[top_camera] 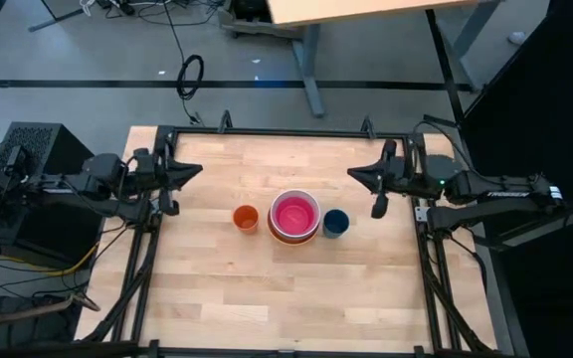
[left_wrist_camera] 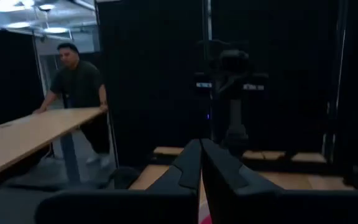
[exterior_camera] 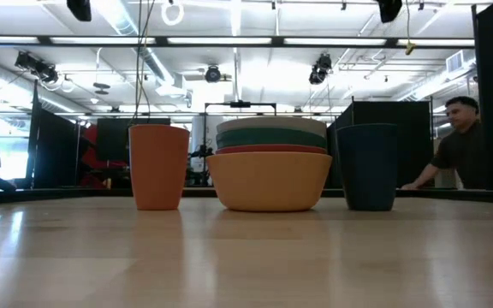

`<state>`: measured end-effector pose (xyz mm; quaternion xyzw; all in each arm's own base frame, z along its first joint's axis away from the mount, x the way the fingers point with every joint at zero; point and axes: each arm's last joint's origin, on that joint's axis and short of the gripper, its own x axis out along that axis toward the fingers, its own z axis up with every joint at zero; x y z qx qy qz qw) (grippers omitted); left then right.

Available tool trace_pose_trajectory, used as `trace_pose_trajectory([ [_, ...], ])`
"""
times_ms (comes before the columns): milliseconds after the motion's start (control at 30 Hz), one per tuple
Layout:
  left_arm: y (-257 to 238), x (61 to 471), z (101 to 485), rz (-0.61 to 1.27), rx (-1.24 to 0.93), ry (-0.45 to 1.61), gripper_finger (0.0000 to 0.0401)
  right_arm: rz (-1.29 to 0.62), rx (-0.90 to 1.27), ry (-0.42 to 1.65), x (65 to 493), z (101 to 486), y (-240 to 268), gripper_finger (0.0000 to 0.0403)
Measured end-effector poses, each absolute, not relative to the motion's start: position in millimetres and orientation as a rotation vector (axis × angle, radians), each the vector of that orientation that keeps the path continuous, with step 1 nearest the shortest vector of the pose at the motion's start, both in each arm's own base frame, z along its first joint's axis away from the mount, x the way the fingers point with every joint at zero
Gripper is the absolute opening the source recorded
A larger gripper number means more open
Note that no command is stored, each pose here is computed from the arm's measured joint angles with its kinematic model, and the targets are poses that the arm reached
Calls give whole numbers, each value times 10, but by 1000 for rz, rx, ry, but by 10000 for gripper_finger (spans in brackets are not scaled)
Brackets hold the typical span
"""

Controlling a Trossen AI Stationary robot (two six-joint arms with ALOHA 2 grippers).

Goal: Nest bowls inside each other
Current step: Return to Home Position

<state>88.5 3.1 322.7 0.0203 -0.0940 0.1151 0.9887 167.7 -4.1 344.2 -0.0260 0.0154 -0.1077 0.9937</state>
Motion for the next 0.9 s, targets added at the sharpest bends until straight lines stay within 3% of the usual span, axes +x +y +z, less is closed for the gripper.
trace_pose_trajectory([
  [267,32,810,3091,220,6,-259,0,-168,-35,-12,1605,3300,10,0],
  [900,2,802,3038,105,-34,-242,0,-224,87,-78,923,2837,6,0],
])
